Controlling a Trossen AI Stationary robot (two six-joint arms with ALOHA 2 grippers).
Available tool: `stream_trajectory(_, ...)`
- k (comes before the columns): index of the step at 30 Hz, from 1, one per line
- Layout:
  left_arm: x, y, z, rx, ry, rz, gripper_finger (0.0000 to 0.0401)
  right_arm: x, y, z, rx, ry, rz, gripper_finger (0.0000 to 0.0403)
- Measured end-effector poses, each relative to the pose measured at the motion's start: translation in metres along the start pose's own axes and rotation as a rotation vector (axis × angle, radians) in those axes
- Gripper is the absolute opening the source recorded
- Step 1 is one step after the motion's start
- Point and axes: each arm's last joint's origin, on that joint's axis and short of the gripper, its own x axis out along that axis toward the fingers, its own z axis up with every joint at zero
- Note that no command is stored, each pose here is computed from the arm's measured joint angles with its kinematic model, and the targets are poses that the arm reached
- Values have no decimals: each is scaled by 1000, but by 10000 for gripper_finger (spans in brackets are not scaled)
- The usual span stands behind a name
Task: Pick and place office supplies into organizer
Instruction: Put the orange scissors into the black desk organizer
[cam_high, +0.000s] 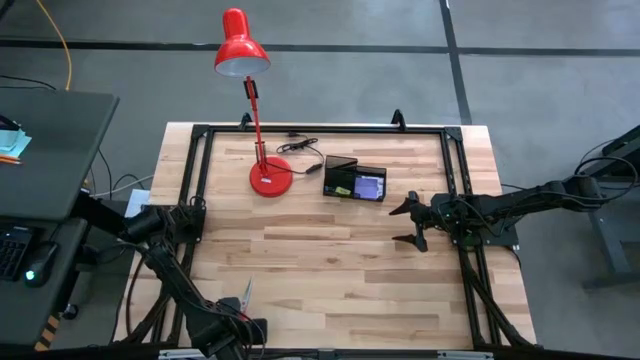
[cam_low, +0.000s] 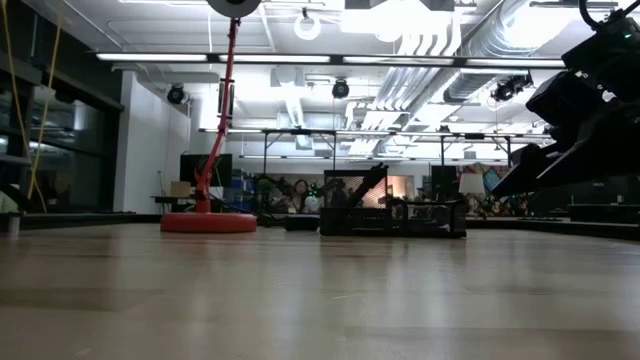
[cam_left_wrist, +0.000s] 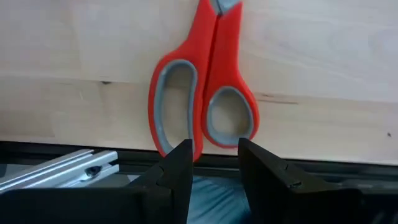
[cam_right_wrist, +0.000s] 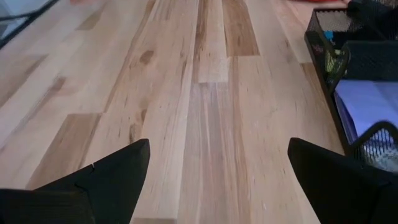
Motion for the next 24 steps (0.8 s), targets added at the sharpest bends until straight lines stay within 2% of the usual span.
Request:
stream_trajectory(11, 0, -2, 1, 26, -32, -50, 113, 0, 0, -1, 1, 12, 0, 378)
stream_trajectory(15, 1, -1, 1, 43, -31, -39, 113, 0, 0, -1, 1, 12, 0, 378)
stream_trajectory(24, 15, 1, -1, 40, -7, 80, 113, 0, 0, -1, 1, 12, 0, 378)
